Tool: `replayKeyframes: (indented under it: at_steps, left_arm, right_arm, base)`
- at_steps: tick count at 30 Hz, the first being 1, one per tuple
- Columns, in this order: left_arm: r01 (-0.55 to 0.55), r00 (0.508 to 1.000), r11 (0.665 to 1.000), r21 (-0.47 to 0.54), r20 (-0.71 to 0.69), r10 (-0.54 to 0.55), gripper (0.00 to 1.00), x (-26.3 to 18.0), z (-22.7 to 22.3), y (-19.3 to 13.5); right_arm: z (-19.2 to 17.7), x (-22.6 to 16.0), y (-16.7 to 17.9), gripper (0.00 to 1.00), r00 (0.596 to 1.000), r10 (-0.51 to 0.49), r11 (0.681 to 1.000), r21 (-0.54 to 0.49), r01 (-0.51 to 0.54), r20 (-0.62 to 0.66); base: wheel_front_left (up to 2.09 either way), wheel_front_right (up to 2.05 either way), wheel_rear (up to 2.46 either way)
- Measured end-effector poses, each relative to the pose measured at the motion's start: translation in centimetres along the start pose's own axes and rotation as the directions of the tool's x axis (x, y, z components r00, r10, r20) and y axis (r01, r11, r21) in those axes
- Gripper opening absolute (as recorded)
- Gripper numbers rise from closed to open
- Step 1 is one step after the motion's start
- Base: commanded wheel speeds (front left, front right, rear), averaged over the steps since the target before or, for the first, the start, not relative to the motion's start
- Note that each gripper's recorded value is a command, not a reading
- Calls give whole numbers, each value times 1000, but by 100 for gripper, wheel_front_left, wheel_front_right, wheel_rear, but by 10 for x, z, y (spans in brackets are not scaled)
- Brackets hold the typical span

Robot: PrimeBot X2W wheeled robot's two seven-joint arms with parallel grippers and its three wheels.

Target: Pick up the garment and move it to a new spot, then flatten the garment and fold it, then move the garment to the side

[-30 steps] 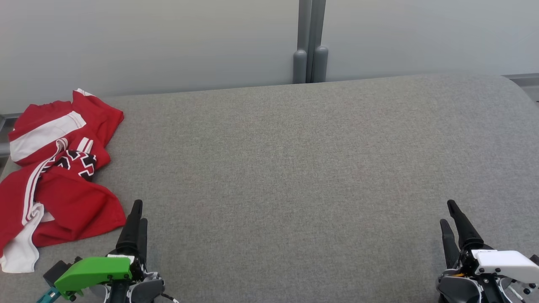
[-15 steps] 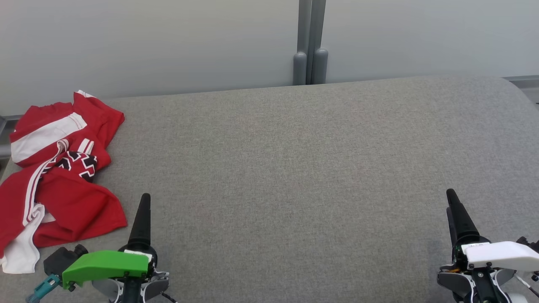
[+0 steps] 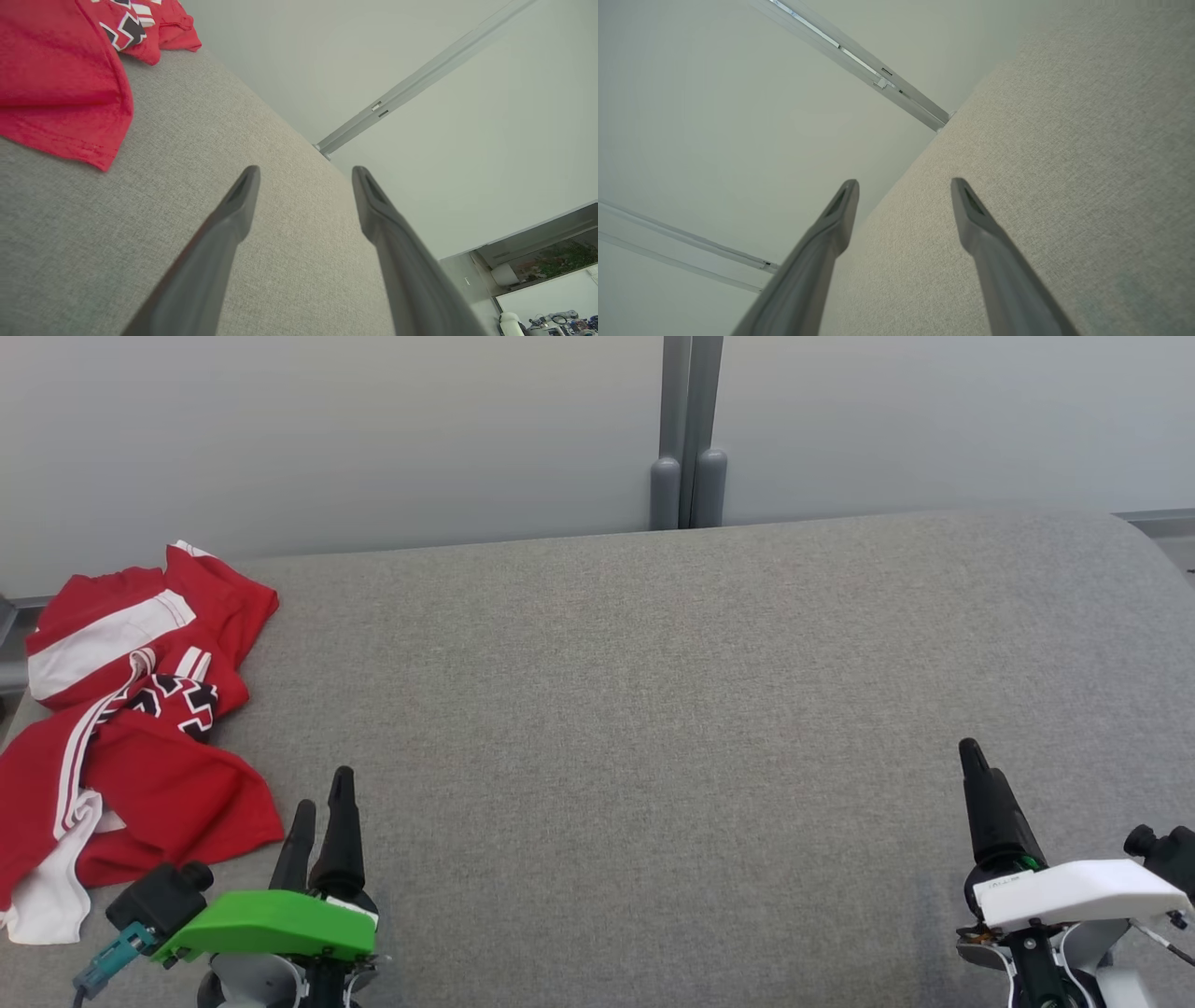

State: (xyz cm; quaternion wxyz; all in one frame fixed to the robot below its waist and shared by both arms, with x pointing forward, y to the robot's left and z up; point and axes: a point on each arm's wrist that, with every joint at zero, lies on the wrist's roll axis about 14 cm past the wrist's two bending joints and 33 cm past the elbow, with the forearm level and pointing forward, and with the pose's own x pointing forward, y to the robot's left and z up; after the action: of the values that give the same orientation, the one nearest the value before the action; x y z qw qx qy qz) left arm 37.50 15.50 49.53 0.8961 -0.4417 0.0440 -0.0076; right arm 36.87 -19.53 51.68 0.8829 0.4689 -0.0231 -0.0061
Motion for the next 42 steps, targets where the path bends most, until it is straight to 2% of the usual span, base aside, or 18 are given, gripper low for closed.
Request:
replayKeyframes:
  at_steps: [8,18,35,42]
  left_arm:
    - [-16,1000,987,161,24,13,100,-5,5,3]
    - [-25,999,947,319,35,15,100,-13,4,5]
    - [-32,997,866,499,73,-5,100,-19,7,3]
    - [-34,996,853,521,89,-14,100,-21,7,1]
  right_arm:
    - [-6,-2,11,100,999,38,989,-144,-39,-11]
    - [-11,-6,18,100,997,68,957,-281,-71,-22]
    - [-16,-10,27,100,993,116,872,-475,-116,-30]
    - [-14,-10,33,100,990,141,834,-536,-132,-24]
  base:
    - [0,0,0]
    - [0,0,0]
    - [0,0,0]
    - [0,0,0]
